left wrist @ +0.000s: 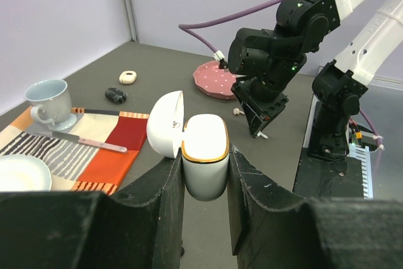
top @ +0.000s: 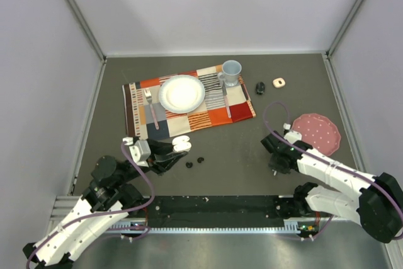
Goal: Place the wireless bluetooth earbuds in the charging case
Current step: Move the right earbud to the center of the board, then pick up the right earbud from the center of the board.
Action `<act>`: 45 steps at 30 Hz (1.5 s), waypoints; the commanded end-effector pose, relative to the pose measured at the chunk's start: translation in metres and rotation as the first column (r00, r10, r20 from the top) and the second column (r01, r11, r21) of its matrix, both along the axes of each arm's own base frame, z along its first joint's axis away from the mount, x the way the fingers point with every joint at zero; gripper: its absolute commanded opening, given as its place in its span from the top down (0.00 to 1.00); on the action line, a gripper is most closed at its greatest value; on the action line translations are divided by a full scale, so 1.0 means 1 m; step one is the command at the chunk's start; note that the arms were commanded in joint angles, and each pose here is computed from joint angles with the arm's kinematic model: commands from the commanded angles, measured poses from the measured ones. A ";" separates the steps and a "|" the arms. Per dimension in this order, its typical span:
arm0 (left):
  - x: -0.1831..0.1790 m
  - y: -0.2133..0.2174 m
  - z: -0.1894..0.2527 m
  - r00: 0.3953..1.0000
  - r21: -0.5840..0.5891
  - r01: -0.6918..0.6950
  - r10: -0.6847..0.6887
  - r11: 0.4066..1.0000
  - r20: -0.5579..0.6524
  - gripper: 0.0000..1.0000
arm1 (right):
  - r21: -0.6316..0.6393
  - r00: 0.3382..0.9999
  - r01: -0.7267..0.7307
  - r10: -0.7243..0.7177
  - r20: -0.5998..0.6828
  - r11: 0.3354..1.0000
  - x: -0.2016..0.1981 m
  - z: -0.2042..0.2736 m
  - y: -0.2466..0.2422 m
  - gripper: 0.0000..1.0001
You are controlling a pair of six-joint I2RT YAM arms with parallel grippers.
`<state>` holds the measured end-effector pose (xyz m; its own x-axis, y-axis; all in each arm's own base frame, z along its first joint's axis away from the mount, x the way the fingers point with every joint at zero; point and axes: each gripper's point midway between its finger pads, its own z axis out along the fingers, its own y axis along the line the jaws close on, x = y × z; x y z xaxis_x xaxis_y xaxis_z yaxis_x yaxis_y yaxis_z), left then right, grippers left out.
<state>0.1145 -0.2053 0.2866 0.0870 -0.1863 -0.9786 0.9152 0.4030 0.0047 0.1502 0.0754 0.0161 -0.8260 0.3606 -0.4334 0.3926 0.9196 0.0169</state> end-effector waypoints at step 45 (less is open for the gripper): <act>-0.001 0.000 0.016 1.000 -0.026 0.002 -0.002 1.000 0.018 1.00 | -0.050 0.968 -0.231 0.235 0.087 0.972 0.064 0.000 0.029 0.58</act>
